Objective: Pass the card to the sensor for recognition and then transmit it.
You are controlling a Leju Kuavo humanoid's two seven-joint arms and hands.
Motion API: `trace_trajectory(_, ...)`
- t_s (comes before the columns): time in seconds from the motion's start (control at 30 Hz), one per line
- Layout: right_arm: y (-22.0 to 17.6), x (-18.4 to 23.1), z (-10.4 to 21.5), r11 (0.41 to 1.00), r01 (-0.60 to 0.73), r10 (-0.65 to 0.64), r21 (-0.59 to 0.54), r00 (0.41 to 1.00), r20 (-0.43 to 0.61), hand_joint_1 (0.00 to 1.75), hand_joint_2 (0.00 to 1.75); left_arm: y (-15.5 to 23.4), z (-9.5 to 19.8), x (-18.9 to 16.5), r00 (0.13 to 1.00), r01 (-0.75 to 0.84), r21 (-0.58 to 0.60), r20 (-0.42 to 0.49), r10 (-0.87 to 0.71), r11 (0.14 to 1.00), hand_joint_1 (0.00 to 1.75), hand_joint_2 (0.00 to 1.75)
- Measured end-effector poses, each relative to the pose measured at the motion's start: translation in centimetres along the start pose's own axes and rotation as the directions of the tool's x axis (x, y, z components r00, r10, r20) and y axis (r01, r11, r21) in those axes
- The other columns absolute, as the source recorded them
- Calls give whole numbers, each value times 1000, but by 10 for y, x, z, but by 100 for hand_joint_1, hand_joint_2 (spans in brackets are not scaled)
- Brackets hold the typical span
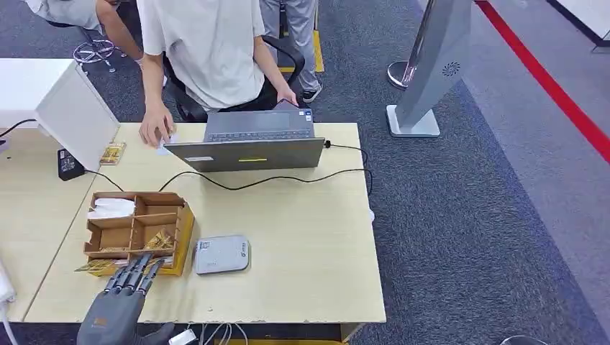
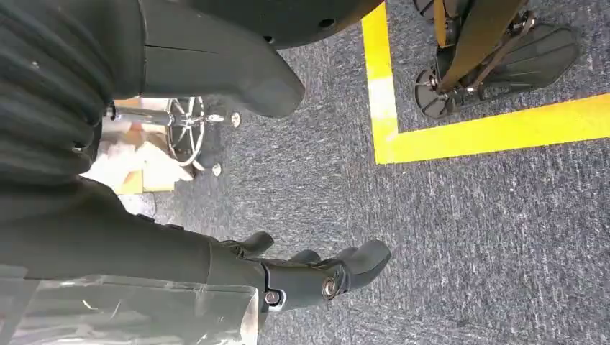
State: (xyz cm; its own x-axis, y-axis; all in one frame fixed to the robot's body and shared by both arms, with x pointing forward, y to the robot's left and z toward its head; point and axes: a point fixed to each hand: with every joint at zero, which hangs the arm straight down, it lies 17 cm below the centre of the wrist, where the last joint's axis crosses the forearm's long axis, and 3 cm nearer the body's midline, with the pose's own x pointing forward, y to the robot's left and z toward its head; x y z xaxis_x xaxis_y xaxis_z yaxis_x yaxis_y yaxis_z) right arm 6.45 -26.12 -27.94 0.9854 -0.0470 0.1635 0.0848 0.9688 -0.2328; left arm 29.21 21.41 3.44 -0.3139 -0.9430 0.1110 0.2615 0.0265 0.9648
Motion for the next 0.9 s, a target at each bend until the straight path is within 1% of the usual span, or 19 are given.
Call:
trace_trajectory(0.2,0,0,0,1000,0,0,-2,1000,0,0,175,-8,0,-4,1000,2,-18,-14,-2,1000,0,175)
trace_trajectory(0.37,0,0,0,1000,-13,13,-3,1000,0,0,175,-11,-1,-13,998,4,-22,-55,-6,1000,0,175)
trace_trajectory(0.6,-1,-2,0,1000,-14,14,-3,1000,-7,0,175,-2,-6,-25,993,34,15,-117,-32,999,0,175)
trace_trajectory(0.9,-2,-2,0,1000,-11,11,-9,1000,-9,0,175,12,-12,-27,987,60,66,-154,-50,996,0,175)
